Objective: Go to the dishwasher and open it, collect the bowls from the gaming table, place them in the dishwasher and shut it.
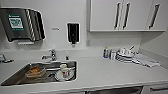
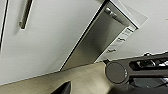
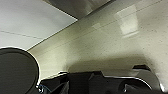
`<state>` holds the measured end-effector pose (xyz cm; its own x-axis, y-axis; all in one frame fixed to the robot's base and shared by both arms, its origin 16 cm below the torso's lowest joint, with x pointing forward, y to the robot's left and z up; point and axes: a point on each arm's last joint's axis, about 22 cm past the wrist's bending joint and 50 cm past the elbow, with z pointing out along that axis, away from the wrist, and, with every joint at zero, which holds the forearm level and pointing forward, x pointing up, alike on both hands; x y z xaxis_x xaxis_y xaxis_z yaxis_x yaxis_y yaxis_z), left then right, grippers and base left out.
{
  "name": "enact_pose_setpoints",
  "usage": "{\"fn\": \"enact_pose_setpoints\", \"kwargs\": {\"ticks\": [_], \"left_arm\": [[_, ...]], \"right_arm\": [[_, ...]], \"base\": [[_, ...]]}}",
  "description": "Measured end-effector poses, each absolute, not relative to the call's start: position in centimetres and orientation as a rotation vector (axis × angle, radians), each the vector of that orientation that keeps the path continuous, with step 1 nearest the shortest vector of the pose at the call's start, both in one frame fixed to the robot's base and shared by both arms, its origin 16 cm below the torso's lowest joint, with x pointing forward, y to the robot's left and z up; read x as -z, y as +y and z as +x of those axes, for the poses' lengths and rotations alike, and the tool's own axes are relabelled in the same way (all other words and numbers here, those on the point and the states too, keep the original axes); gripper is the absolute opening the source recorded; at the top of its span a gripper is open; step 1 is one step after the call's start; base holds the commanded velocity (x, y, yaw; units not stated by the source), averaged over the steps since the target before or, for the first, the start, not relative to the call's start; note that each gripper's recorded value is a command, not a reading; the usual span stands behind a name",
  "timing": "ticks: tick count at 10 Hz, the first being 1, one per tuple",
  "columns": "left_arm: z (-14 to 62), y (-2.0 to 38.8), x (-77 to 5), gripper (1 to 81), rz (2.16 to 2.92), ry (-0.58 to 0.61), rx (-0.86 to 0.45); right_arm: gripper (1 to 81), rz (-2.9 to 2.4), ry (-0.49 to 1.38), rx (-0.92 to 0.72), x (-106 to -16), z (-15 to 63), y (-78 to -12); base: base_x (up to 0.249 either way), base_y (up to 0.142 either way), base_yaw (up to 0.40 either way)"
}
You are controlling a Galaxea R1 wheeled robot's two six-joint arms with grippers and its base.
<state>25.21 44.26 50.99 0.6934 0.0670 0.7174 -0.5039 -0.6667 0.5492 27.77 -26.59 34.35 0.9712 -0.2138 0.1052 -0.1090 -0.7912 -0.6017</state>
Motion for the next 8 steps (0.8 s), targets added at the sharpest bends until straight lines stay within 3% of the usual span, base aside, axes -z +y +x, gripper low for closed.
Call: {"fn": "enact_pose_setpoints", "kwargs": {"ticks": [5,8], "left_arm": [[25.8,37.1,-51.9,81.1,2.064,-0.387,-0.894],[26.3,37.7,-51.9,81.1,2.101,-0.433,-0.887]], "right_arm": [[81.1,-2.411,0.203,0.276,-39.8,31.9,-26.1],[81.1,-2.357,0.157,0.341,-46.9,37.2,-26.9]], "base": [[0.000,0.000,0.000],[0.000,0.000,0.000]]}}
